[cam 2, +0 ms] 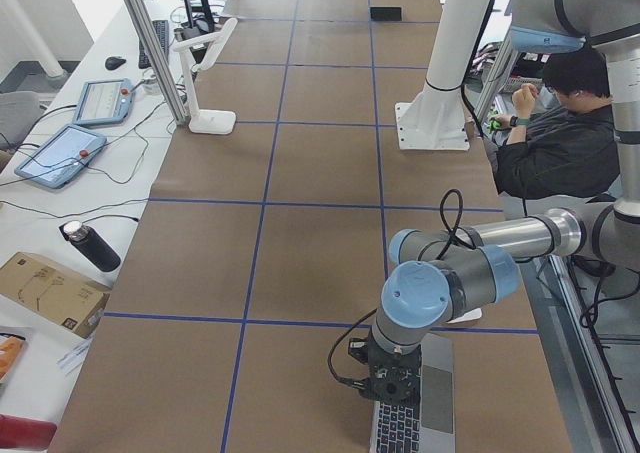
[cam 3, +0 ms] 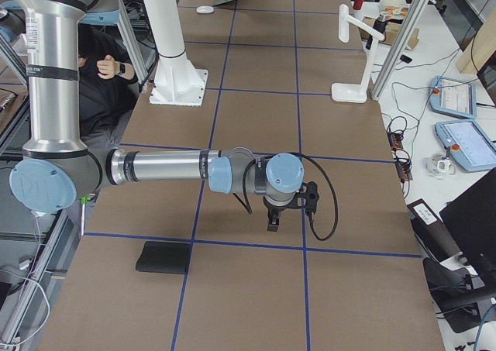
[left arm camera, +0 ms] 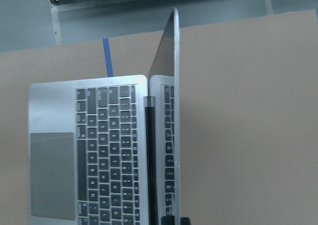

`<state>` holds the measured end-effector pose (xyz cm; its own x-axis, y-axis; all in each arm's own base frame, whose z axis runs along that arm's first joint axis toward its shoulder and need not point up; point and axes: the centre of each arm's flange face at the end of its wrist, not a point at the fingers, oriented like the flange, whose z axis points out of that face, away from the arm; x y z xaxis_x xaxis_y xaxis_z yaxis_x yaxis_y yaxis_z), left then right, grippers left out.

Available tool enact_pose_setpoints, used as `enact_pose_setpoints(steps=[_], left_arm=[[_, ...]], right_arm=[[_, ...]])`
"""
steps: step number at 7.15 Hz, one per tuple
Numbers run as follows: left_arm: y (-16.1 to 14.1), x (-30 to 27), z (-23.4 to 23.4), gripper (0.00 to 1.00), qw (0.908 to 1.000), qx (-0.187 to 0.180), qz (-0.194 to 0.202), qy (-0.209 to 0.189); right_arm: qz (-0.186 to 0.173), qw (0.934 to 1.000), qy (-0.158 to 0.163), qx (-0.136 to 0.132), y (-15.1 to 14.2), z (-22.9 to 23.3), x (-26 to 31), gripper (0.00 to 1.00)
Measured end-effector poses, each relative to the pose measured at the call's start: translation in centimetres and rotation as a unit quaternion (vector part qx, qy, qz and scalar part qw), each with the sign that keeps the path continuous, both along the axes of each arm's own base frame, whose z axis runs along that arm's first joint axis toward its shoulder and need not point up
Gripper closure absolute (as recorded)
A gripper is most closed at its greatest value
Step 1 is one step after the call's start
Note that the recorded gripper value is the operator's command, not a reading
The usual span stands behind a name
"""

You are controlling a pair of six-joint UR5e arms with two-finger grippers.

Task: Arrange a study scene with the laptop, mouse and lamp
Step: 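Carry the open silver laptop with the left gripper toward the table, then lower the silver laptop onto the table near the left gripper's side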

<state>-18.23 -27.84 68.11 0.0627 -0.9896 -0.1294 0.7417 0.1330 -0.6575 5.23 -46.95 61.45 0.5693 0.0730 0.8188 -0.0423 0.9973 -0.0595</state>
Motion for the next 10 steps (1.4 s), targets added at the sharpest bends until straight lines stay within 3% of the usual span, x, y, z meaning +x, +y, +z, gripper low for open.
enact_pose_setpoints(steps=[5, 10], left_arm=[[-4.7, -1.0, -7.6, 1.0, 0.9989, -0.015, -0.045, -0.001], [-12.9, 8.2, -21.3, 1.0, 0.9997, -0.021, -0.009, -0.011]], right_arm=[[0.005, 1.0, 0.0, -0.004, 0.9, 0.0, 0.4, 0.0], [0.008, 0.9999, 0.0, -0.007, 2.9, 0.2, 0.7, 0.0]])
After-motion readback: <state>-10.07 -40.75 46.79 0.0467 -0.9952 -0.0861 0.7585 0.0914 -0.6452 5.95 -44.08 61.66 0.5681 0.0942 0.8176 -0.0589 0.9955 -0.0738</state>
